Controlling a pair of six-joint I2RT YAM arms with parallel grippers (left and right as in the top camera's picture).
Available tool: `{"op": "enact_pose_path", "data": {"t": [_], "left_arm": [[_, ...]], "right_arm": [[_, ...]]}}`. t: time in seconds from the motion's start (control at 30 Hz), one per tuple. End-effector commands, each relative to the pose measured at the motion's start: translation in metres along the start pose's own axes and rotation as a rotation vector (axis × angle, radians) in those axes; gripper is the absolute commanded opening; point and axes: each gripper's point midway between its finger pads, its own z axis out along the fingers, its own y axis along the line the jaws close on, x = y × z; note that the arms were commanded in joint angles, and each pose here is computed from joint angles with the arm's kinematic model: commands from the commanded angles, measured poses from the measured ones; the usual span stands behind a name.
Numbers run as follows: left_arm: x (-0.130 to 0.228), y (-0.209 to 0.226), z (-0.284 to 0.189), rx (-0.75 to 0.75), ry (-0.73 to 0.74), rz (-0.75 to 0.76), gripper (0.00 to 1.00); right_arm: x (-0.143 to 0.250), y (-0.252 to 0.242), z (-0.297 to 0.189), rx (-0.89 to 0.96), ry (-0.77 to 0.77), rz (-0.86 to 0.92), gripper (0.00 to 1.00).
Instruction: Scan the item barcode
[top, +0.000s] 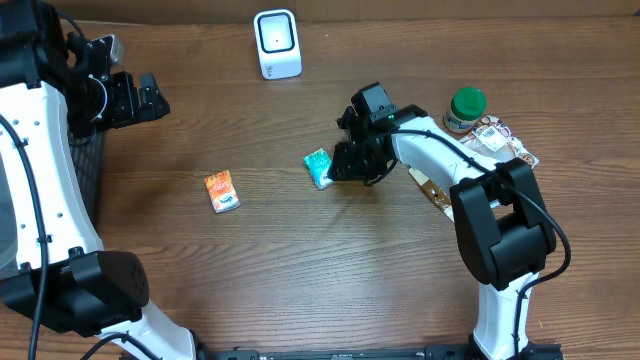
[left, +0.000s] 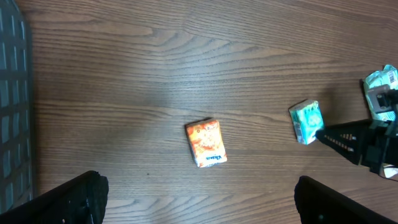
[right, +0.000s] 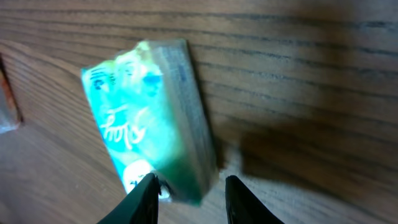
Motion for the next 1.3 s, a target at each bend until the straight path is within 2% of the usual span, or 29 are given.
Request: {"op": "enact_pose_path", "data": {"t": [0.0, 0.2, 0.4, 0.5, 0.6, 0.73, 1.03, 1.27], "left_arm": [[-0.002, 0.0, -0.003, -0.001, -0.013, 0.017, 1.0], [-0.002, 0.0, -0.003, -0.001, -0.013, 0.017, 1.0], [-0.002, 0.0, -0.003, -0.001, -0.013, 0.017, 0.99], [-0.002, 0.0, -0.003, -0.001, -0.013, 0.017, 1.0], [-0.002, 0.0, -0.003, -0.001, -0.013, 0.017, 1.0], [-0.002, 0.0, -0.003, -0.001, -0.013, 0.017, 1.0], [-0.002, 0.0, -0.003, -0.001, -0.013, 0.017, 1.0], [-0.002, 0.0, -0.003, -0.001, -0.013, 0.017, 0.99]], "right_arm": [[0.005, 0.0, 0.006, -0.013, 0.001, -0.011, 0.33], [0.003, 0.0, 0.009, -0.019, -0.015, -0.021, 0.31], [0.006, 0.0, 0.017, -0.018, -0.003, -0.027, 0.18], [0.008, 0.0, 0.019, -0.022, 0.0, -0.027, 0.04], [0.009, 0.004, 0.018, -0.042, 0.003, -0.029, 0.04], [0.005, 0.029, -0.002, -0.213, 0.002, -0.084, 0.04], [-0.007, 0.061, -0.103, -0.556, -0.09, -0.077, 0.04], [0.003, 0.102, -0.164, -0.935, -0.082, -0.171, 0.04]]}}
